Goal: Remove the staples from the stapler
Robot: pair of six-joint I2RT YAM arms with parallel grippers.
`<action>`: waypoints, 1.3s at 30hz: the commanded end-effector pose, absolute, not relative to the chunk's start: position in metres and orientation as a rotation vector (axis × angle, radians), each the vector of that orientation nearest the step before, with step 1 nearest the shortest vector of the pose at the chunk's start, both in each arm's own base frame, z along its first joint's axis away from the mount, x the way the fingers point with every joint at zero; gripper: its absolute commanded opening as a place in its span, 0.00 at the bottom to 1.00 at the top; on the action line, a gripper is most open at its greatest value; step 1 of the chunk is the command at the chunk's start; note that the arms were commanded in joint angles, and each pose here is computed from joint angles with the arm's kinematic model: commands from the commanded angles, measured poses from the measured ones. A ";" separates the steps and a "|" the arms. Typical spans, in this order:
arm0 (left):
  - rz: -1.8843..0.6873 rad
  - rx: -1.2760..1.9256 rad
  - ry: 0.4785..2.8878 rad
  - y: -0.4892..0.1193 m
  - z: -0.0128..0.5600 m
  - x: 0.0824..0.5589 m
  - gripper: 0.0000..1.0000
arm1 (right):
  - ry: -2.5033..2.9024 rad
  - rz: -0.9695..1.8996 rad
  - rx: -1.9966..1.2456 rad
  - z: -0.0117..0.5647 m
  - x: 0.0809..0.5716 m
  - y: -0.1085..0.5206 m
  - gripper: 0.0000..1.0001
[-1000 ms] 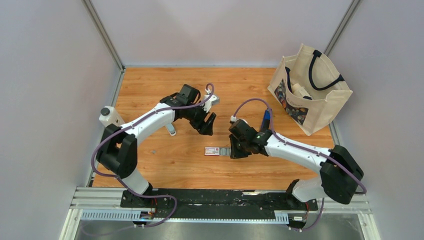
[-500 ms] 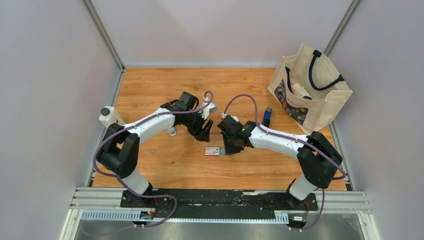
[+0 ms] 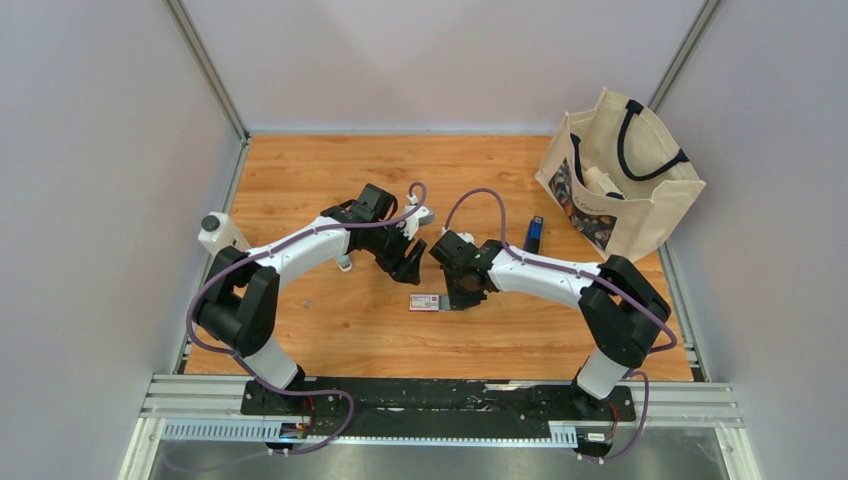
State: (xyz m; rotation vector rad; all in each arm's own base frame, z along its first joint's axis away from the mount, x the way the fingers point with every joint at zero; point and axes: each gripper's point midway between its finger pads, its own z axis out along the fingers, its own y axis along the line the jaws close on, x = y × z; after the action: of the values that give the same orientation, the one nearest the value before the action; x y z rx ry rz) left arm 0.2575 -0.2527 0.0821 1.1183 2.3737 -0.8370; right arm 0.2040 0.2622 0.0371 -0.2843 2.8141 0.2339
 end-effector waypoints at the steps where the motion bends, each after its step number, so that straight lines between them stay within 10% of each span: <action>1: -0.864 1.124 2.297 -0.257 0.099 0.260 0.69 | 2.776 0.226 -0.296 0.047 0.214 0.268 0.07; 39: -0.877 1.149 2.247 -0.258 0.108 0.257 0.66 | 2.798 0.153 -0.320 0.039 0.220 0.268 0.13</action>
State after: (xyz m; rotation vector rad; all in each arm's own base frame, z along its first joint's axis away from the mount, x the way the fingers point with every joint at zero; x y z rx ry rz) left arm 0.2559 -0.2558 0.0946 1.1235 2.3295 -0.8637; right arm 0.2101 0.2621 0.0287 -0.3131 2.8397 0.1516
